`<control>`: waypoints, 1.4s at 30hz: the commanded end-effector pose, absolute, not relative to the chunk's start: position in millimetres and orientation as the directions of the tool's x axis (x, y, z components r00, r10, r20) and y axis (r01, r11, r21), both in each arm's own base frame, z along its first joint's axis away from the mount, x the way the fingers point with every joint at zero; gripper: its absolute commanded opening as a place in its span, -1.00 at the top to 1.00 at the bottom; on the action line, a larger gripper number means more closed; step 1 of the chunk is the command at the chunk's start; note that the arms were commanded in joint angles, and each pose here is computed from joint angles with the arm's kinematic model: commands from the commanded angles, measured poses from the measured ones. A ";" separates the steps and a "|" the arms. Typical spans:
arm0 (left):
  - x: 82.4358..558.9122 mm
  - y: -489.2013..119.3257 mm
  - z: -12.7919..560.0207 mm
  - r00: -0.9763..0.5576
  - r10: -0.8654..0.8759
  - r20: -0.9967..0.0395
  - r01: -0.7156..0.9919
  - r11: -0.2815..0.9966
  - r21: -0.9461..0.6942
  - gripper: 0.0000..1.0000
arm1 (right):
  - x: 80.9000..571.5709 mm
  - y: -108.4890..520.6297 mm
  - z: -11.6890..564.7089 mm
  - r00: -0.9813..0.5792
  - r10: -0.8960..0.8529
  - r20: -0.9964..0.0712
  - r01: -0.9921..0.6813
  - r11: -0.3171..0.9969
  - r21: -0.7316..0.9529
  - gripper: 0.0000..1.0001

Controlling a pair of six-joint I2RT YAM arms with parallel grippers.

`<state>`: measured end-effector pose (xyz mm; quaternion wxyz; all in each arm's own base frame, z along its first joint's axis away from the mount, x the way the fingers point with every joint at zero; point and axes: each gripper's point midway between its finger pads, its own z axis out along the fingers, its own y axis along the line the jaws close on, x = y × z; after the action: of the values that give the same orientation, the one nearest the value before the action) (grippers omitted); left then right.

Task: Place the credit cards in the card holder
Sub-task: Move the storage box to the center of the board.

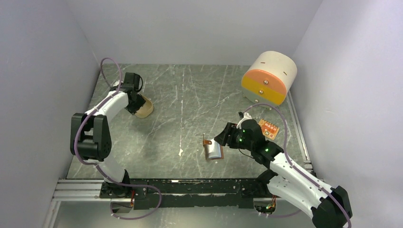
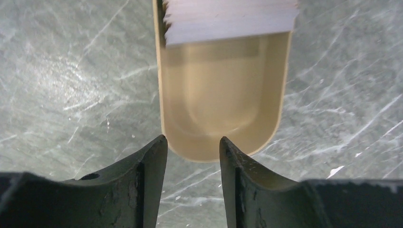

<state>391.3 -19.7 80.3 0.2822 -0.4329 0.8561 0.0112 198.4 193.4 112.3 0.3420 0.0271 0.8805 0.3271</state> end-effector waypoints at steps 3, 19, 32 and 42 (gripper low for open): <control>369.9 -19.1 69.6 -0.433 -0.758 -0.487 -0.800 0.572 -0.179 0.03 | 199.7 193.4 123.5 -0.744 0.282 -0.605 -0.201 0.770 0.606 -0.22; 369.6 -16.2 39.0 -0.442 -0.757 -0.482 -0.828 0.551 -0.106 0.16 | 195.6 187.9 129.0 -0.730 0.292 -0.618 -0.204 0.769 0.605 -0.21; 388.8 -42.2 44.8 -0.512 -0.714 -0.476 -0.766 0.631 -0.122 0.82 | 194.7 186.4 132.7 -0.723 0.308 -0.618 -0.200 0.763 0.614 -0.20; 403.8 -95.1 64.4 -0.607 -0.594 -0.528 -0.648 0.755 -0.103 0.82 | 197.8 185.3 139.8 -0.713 0.318 -0.624 -0.193 0.767 0.612 -0.20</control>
<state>386.0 -67.8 40.6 0.2415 -0.3891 0.8864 0.0680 193.2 188.6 128.6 0.3643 0.0268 0.8662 0.3409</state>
